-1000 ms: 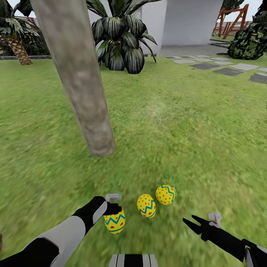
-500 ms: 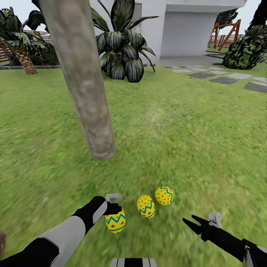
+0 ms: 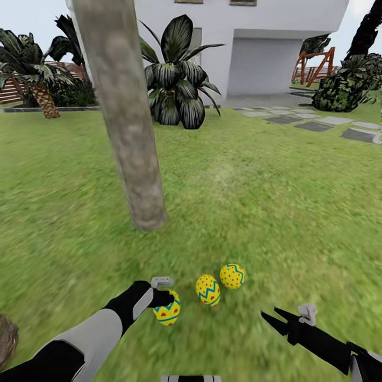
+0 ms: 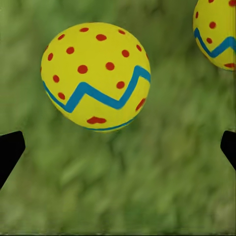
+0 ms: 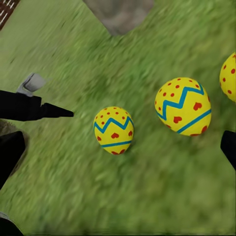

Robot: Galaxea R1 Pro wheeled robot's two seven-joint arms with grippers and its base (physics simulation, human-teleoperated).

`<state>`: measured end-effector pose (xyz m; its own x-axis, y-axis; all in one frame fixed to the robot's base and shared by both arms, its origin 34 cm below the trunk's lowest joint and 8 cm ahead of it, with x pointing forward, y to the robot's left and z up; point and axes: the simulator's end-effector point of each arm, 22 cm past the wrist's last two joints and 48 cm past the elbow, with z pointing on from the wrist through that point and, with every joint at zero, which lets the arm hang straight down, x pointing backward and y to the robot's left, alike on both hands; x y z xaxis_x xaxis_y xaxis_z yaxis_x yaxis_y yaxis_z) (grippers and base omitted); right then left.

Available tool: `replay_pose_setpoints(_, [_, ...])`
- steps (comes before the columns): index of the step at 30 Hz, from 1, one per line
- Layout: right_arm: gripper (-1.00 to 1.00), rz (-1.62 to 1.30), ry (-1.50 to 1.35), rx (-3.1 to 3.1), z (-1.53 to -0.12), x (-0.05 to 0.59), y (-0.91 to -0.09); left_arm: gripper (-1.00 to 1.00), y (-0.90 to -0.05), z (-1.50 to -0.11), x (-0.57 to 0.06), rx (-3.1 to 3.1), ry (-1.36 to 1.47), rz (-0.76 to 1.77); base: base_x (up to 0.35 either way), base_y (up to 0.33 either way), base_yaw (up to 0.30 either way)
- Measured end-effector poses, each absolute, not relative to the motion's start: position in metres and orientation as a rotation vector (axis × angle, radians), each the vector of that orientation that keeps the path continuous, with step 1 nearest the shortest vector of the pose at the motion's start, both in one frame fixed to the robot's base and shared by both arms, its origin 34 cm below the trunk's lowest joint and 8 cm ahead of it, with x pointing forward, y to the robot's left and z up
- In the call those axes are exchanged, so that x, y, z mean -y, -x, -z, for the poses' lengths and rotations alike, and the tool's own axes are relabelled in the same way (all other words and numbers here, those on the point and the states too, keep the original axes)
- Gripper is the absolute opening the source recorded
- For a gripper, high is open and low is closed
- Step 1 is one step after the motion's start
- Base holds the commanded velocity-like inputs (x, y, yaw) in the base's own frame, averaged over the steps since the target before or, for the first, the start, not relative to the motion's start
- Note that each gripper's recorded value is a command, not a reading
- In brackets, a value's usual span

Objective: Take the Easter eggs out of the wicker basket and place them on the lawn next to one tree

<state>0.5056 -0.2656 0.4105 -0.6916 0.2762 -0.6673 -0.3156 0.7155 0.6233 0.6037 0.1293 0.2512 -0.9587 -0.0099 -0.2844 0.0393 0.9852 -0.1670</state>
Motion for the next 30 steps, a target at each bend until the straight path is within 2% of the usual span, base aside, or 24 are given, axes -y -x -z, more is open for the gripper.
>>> replay_pose_setpoints(20, [1.0,-0.942,0.068,-2.055,-0.447,0.265,-0.512,1.0,-0.622,-0.297,-0.129,-2.762,-0.033,0.239,-0.333,0.0,0.0])
replay_pose_setpoints(30, [1.0,-0.943,0.073,-2.035,-0.456,0.263,-0.511,1.0,-0.632,-0.321,-0.13,-2.718,-0.036,0.227,-0.092,0.0,0.0])
